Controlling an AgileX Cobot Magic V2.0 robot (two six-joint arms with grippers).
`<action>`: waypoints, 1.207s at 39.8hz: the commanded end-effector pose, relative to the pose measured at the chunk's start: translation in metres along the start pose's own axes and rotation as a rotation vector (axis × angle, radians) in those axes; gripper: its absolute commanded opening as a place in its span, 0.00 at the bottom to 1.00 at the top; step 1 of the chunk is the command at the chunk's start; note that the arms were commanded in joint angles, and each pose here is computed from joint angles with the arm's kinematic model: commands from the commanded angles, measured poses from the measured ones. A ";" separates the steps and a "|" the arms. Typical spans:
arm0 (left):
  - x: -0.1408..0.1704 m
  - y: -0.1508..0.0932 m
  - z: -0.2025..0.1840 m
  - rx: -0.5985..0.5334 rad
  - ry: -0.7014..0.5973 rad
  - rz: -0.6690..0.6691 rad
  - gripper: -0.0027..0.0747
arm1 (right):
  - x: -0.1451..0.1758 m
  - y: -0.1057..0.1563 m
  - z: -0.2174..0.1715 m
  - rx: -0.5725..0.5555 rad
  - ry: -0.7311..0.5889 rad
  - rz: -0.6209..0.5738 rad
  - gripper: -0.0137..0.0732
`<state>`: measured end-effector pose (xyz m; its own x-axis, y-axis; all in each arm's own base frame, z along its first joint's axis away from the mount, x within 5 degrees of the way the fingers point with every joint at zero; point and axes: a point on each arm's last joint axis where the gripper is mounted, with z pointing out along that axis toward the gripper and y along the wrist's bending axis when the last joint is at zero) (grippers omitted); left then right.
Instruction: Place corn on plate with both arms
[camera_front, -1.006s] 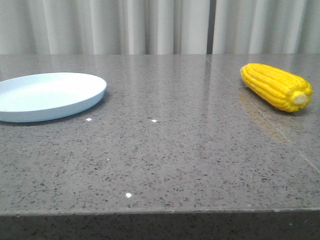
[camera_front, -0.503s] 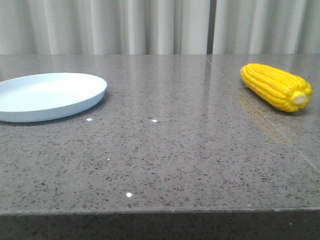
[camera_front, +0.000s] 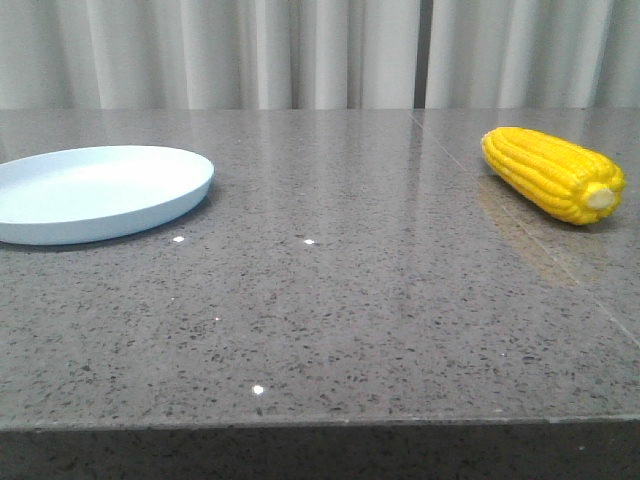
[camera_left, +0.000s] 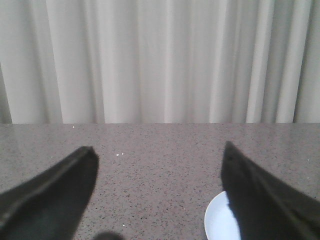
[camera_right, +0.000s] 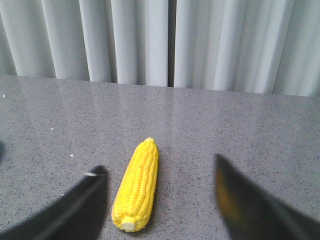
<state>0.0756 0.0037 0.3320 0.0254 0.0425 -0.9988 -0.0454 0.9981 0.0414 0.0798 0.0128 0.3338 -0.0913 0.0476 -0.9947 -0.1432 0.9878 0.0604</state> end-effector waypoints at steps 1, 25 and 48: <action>-0.018 0.000 0.000 0.003 -0.092 -0.024 0.89 | -0.017 -0.001 0.000 0.014 -0.093 0.001 0.92; -0.022 -0.001 0.065 0.016 0.241 0.004 0.81 | -0.017 -0.001 0.000 0.014 -0.092 0.001 0.91; 0.009 -0.067 0.217 0.214 0.934 0.071 0.75 | -0.017 -0.001 0.000 0.014 -0.092 0.001 0.91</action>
<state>0.2815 -0.0476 0.3162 -0.8074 0.1670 -0.5659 0.1796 0.9832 0.0338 0.0798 0.0128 0.3338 -0.0916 0.0476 -0.9947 -0.1432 0.9878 0.0604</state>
